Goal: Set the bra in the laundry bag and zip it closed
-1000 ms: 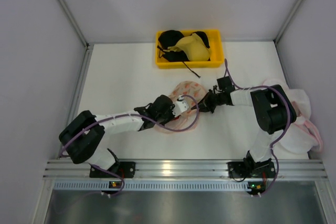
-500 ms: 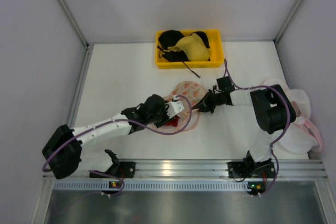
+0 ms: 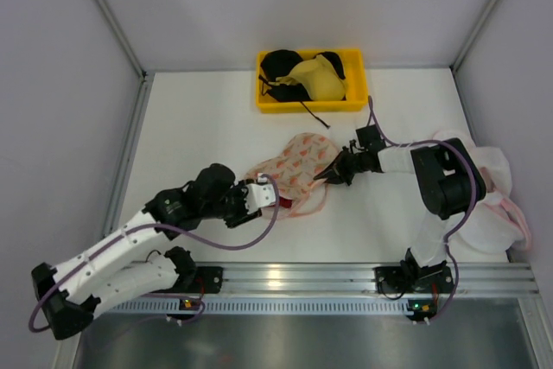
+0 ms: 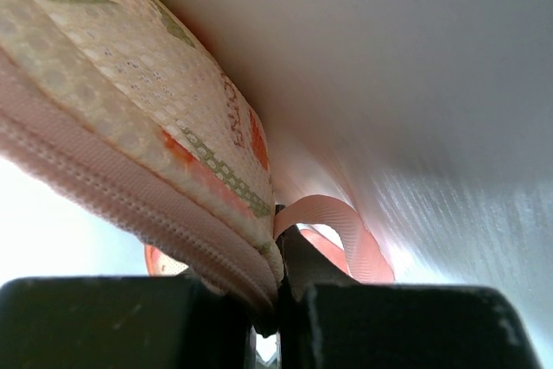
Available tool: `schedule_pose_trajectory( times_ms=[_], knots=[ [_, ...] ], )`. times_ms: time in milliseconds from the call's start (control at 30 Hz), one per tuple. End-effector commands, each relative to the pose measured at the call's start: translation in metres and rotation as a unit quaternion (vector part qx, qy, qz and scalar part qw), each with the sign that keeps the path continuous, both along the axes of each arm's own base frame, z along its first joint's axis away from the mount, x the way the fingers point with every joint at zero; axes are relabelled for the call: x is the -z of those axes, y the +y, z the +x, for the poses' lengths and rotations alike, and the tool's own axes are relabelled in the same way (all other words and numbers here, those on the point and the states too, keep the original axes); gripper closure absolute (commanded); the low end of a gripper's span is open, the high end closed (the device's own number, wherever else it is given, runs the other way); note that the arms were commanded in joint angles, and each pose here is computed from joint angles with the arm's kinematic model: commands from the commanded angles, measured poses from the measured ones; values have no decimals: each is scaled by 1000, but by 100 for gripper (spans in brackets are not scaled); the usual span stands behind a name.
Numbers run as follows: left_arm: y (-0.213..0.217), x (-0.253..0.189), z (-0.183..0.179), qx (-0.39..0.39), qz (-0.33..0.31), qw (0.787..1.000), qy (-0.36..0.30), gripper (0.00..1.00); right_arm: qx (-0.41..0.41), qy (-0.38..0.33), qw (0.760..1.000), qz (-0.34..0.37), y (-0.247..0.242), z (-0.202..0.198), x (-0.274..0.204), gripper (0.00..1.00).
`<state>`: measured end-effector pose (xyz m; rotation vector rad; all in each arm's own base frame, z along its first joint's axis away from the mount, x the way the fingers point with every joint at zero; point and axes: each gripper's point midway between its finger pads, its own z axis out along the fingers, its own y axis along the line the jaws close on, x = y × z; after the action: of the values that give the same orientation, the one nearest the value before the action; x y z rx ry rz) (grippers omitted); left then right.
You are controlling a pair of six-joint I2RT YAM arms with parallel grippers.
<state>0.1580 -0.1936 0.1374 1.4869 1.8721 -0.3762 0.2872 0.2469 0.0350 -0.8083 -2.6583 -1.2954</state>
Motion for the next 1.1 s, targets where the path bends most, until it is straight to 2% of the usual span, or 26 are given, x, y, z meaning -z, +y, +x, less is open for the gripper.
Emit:
schedule_pose_trajectory(
  times_ms=[0, 167, 200, 233, 300, 400, 467, 567, 667, 733, 900, 1000, 1067],
  knots=[
    [-4, -45, -26, 72, -42, 997, -2, 51, -2, -1, 1000, -4, 4, 3, 0, 100],
    [-38, -44, 7, 91, -3, 996, 11, 50, -1, -2, 1000, -5, 4, 4, 0, 100],
    [-51, -30, 20, 96, 20, 995, 27, 51, -1, -5, 1000, -5, 4, 5, 0, 100],
    [-68, -47, 37, 94, 5, 996, 1, 51, -2, -9, 1000, -6, 4, 6, 0, 100],
    [-94, -50, 70, 92, 7, 995, -30, 51, -6, -17, 1000, -10, 3, 6, -1, 100],
    [-108, -25, 91, 109, 36, 993, -38, 57, -7, -23, 1000, -11, 3, 7, -2, 100],
    [-106, 2, 92, 126, 58, 990, -23, 64, -11, -28, 999, -11, 4, 9, -4, 100],
    [-93, 36, 74, 141, 78, 987, 19, 66, -12, -32, 999, -11, 4, 11, -6, 100],
    [-87, 49, 52, 152, 68, 984, 58, 66, -10, -32, 999, -11, 4, 11, -6, 100],
    [-89, 46, 48, 158, 64, 984, 56, 65, -5, -31, 999, -8, 4, 12, -6, 100],
    [-114, 15, 63, 183, 40, 982, -20, 59, 2, -18, 1000, -4, 5, 11, -4, 100],
    [-131, -1, 69, 226, 34, 968, -101, 56, 6, -11, 1000, 2, 7, 10, -5, 100],
    [-135, 2, 66, 267, 46, 952, -143, 55, 9, -5, 1000, 5, 9, 10, -5, 100]
  ],
)
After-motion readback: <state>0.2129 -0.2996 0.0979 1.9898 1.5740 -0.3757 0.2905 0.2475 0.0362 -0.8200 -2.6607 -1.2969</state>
